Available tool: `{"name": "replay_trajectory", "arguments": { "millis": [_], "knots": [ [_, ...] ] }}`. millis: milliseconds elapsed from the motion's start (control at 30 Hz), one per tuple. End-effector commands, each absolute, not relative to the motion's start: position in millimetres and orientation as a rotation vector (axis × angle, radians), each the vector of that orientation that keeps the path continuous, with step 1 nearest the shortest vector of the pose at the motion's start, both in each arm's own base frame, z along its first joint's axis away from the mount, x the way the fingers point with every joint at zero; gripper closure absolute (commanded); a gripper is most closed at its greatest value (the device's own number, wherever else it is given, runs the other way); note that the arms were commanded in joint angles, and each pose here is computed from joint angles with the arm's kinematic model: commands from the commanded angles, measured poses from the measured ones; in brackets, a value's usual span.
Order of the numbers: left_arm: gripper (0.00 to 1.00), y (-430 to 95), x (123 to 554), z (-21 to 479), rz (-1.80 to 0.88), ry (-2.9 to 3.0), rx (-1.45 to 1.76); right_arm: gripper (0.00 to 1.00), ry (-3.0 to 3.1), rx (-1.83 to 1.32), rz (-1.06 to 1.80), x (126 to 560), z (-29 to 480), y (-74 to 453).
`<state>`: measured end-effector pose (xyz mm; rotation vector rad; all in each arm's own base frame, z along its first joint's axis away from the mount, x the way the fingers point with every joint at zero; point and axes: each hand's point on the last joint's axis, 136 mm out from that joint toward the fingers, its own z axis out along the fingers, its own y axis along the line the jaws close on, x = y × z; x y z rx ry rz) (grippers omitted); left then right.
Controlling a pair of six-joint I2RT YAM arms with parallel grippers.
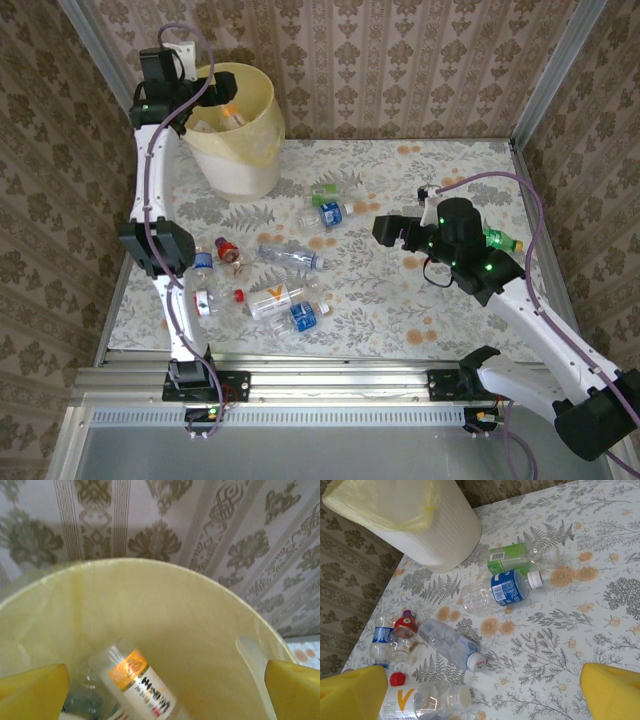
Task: Throw the plastic bottles in the bin
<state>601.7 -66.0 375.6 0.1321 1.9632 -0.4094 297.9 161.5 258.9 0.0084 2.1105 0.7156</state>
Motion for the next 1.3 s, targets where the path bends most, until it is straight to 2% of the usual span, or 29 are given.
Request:
{"name": "replay_trajectory", "arguments": {
  "millis": [0, 167, 367, 700, 967, 1267],
  "knots": [
    [0.0, -65, 550, 468, -0.422, 1.821, 0.113, 0.0, 2.155, 0.06, 0.641, 297, 253, 147],
    [0.0, -79, 502, 524, -0.421, 1.7, 0.177, 0.0, 2.25, 0.172, 0.626, 302, 231, 137],
    [0.0, -99, 449, 554, -0.428, 1.61, 0.27, 0.0, 2.349, 0.311, 0.594, 307, 206, 123],
    [0.0, -134, 399, 553, -0.413, 1.568, 0.411, 0.0, 2.455, 0.608, 0.446, 305, 172, 73],
    [0.0, -169, 360, 558, -0.458, 1.499, 0.55, 0.0, 2.359, 0.937, 0.485, 321, 162, 24],
    [0.0, -178, 328, 548, -0.493, 1.494, 0.606, 0.0, 2.212, 1.333, 0.452, 336, 132, -56]
  ]
}}
